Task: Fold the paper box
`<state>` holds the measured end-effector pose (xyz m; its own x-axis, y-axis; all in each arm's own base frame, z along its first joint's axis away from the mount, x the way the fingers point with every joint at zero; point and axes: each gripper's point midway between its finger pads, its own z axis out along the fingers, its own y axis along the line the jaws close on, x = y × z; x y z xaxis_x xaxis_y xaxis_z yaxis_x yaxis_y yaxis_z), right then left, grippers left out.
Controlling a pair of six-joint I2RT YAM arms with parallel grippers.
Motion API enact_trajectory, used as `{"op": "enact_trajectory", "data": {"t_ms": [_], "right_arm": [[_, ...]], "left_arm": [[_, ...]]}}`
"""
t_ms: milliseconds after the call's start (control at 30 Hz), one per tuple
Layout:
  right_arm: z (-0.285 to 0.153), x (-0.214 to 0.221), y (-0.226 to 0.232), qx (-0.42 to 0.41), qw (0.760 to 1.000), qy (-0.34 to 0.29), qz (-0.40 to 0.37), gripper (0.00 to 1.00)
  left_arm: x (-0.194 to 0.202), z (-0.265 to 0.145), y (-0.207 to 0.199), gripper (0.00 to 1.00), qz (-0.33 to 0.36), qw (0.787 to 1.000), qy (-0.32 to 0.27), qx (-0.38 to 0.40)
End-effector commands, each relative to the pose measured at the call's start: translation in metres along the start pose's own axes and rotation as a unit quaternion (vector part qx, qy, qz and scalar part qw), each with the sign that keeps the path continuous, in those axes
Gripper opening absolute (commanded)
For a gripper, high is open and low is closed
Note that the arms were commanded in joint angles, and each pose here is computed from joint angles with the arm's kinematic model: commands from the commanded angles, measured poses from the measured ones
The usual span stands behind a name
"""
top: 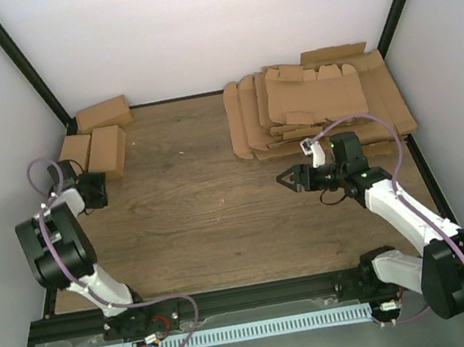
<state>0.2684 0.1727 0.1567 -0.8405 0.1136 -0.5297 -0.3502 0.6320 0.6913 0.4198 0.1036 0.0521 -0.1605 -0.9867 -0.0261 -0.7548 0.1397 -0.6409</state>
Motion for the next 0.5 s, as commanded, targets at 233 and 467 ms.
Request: {"op": "enact_trajectory", "data": {"t_ms": [233,467], "right_arm": [[-0.027,-0.012,0.013,0.029,0.998,-0.043,-0.038,1.0],[-0.031,-0.004,0.01,0.025,0.997,-0.073,-0.028,1.0]], "left_arm": [[0.091,-0.118,-0.032,0.96,0.162,0.979,0.036,0.122],[0.185,-0.132,-0.029,1.0,0.309,0.926,0.1,0.192]]}}
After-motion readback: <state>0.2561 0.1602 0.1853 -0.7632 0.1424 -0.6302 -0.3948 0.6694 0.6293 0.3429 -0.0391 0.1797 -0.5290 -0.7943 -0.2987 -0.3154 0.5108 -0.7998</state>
